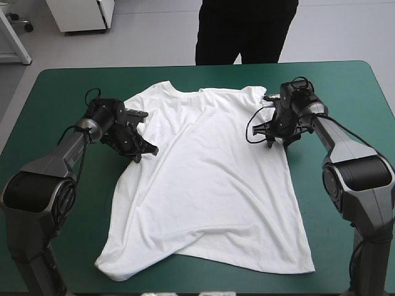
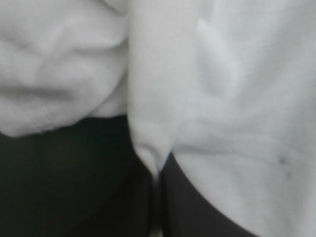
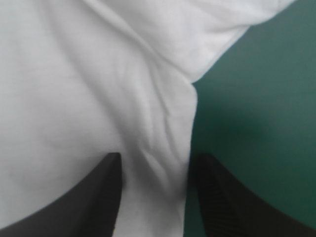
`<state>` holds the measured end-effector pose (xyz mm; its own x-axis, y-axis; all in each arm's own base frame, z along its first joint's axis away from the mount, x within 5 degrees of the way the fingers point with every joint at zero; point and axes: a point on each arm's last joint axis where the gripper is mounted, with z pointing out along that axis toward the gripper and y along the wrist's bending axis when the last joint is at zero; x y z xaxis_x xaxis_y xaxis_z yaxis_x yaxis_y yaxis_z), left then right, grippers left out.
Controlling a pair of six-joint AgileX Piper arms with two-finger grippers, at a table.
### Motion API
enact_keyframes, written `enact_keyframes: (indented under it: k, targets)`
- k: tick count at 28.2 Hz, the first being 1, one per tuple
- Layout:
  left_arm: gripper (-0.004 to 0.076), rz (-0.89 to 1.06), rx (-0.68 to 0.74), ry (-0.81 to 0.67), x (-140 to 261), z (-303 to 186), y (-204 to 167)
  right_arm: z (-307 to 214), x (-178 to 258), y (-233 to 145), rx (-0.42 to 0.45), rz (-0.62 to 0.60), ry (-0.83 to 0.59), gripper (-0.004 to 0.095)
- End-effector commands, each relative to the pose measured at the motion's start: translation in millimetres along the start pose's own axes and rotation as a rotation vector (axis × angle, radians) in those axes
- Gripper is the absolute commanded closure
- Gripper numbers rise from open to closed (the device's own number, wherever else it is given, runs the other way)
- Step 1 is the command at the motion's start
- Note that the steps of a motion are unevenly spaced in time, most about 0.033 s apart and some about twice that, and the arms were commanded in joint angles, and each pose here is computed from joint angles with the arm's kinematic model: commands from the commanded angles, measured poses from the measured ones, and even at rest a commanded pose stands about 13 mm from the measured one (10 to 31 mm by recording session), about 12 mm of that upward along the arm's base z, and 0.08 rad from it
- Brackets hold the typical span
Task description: Fold the cloth
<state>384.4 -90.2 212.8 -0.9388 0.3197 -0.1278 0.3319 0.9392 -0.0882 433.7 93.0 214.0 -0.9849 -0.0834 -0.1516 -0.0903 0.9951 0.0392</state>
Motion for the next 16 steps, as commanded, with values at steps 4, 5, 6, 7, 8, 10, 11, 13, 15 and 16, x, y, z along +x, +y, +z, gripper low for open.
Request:
enact_keyframes:
  k: [4, 5, 6, 7, 8, 10, 11, 13, 15, 16]
  targets:
    - [0.0733, -0.024, 0.080, -0.015, 1, -11, -13, -8, 5, 8, -0.076, -0.024, 0.041, 0.0923]
    - [0.0733, -0.024, 0.080, -0.015, 1, -11, -13, -8, 6, 9, -0.076, -0.037, 0.048, 0.0923]
    - [0.0733, -0.024, 0.084, -0.015, 1, -11, -13, -9, 6, 9, -0.076, -0.037, 0.048, 0.0925]
    - [0.0733, -0.022, 0.086, -0.012, 1, -11, -14, -11, 6, 9, -0.076, -0.037, 0.044, 0.0925]
    - [0.0733, -0.022, 0.087, -0.010, 1, -12, -14, -15, 6, 9, -0.077, -0.037, 0.035, 0.0925]
    - [0.0733, -0.020, 0.089, -0.003, 1, -14, -14, -26, 7, 8, -0.072, -0.042, 0.009, 0.0925]
    - [0.0733, -0.017, 0.089, -0.006, 0, -17, -15, -32, 8, 8, -0.071, -0.043, -0.007, 0.0925]
    - [0.0733, -0.006, 0.079, -0.015, -1, -28, -15, -51, 10, 6, -0.059, -0.049, -0.051, 0.0925]
    - [0.0733, 0.010, 0.060, -0.046, -4, -46, -15, -74, 14, 3, -0.039, -0.059, -0.105, 0.0925]
    - [0.0733, 0.015, 0.056, -0.066, -5, -55, -15, -86, 17, 2, -0.032, -0.063, -0.133, 0.0925]
